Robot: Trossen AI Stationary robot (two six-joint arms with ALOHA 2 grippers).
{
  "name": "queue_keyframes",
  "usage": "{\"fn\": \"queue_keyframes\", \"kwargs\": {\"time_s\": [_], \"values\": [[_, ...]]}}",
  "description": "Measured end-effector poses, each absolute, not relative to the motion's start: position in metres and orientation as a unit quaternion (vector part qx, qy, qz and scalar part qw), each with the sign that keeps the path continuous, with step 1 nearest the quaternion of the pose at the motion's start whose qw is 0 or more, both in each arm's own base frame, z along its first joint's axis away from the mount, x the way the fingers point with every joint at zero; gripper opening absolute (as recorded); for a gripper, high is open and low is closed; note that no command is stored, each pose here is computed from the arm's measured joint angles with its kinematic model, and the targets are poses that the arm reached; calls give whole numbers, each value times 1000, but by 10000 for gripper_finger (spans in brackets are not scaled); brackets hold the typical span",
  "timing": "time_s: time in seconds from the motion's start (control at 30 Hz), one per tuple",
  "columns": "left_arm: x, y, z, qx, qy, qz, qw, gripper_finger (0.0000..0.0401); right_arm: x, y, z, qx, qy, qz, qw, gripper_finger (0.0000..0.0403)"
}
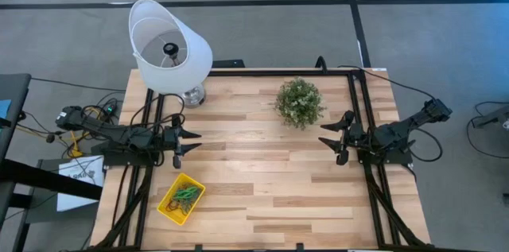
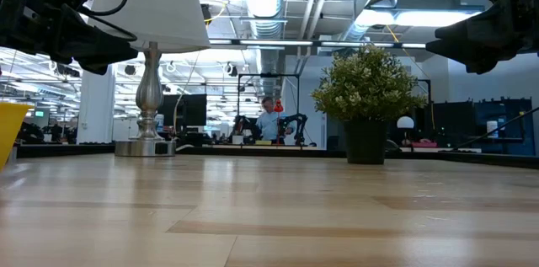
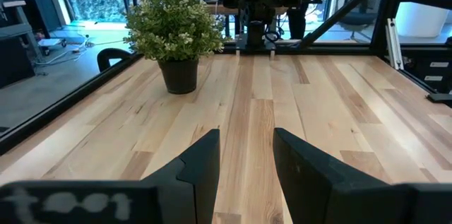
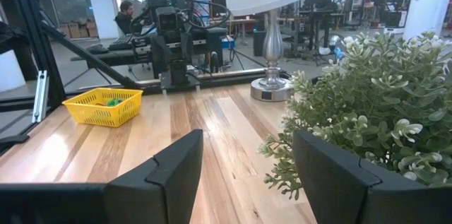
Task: Pick and place items into bin
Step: Return to Home Position
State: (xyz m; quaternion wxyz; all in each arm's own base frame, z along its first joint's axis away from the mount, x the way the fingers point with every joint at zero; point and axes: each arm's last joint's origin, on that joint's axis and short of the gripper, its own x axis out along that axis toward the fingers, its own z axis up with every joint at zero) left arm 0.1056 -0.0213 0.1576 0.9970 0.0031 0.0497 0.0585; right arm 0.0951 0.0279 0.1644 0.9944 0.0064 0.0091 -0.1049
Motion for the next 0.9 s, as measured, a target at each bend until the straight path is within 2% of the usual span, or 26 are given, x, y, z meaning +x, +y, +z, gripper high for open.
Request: {"fn": "queue_keyframes", "kwargs": {"time_s": [0.9], "values": [[106,-21,158,10,50,58,997,123,95,28,164,6,9,-105,994,214]]}}
